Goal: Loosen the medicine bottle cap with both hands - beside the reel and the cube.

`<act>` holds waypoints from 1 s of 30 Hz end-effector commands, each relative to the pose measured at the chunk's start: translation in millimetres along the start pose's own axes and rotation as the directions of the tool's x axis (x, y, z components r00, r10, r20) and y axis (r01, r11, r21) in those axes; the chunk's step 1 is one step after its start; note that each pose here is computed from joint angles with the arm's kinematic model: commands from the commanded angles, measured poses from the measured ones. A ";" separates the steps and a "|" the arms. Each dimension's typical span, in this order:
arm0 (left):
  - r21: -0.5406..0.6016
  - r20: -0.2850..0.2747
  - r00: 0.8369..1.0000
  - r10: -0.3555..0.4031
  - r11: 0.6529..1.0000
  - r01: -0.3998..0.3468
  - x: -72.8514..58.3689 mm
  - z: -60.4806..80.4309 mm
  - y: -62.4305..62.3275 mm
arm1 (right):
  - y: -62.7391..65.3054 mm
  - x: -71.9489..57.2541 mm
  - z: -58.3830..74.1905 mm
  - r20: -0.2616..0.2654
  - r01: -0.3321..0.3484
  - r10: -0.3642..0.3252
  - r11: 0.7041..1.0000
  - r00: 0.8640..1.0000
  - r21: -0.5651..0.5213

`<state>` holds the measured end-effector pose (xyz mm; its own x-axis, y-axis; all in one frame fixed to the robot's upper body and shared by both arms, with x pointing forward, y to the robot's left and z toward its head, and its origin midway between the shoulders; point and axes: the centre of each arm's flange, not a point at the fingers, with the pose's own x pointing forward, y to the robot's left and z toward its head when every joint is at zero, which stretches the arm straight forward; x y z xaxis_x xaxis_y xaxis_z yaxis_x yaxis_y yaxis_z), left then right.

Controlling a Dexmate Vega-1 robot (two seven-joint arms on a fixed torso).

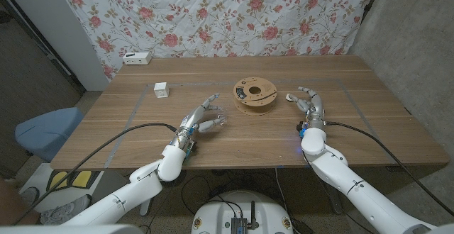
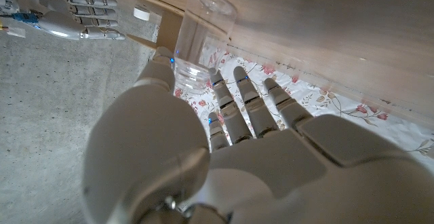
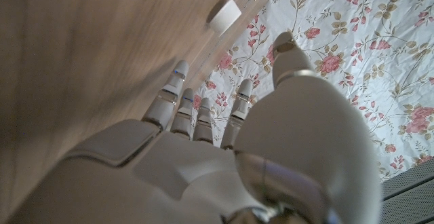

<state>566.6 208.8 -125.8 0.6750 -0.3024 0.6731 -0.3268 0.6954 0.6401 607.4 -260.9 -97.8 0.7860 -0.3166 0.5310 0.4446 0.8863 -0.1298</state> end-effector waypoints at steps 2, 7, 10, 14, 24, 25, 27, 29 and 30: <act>-0.009 0.003 1.000 -0.008 1.000 0.008 3.7 -2.3 0.4 | -2.0 3.3 1.2 0.007 -0.016 0.016 1.000 1.000 -0.003; -0.012 0.003 1.000 -0.013 1.000 0.013 4.3 -3.0 -0.1 | -4.3 3.0 2.4 0.011 -0.019 0.019 1.000 1.000 -0.005; -0.016 0.000 1.000 -0.020 1.000 0.020 4.2 -3.1 -0.2 | -5.9 2.4 3.0 0.015 -0.025 0.025 1.000 1.000 -0.005; -0.024 -0.004 1.000 -0.027 0.999 0.027 3.4 -3.6 0.7 | -7.2 1.6 3.9 0.019 -0.031 0.031 1.000 0.999 -0.003; -0.045 -0.002 0.998 -0.069 0.997 0.069 1.6 -5.3 4.1 | -8.2 -0.1 6.0 0.024 -0.048 0.048 0.999 0.999 0.000; -0.043 -0.002 0.998 -0.070 0.997 0.070 1.4 -5.3 4.9 | -8.0 -0.2 6.3 0.025 -0.049 0.049 0.999 0.998 0.000; -0.051 -0.007 0.997 -0.072 0.996 0.072 1.0 -6.2 6.5 | -7.3 -0.4 6.7 0.024 -0.048 0.048 0.999 0.999 0.000; -0.051 -0.013 0.997 -0.074 0.996 0.073 0.7 -6.5 8.3 | -6.9 -0.6 6.7 0.023 -0.051 0.051 0.999 0.998 0.003; -0.053 -0.010 0.997 -0.077 0.996 0.077 0.5 -6.4 9.2 | -6.7 -0.7 6.7 0.023 -0.052 0.052 0.999 0.998 0.004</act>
<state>570.5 213.4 -124.4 0.6923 -0.3325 0.6404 -0.2728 0.7010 0.6589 602.6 -265.6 -92.2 0.7939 -0.2740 0.5428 0.4137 0.8977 -0.1519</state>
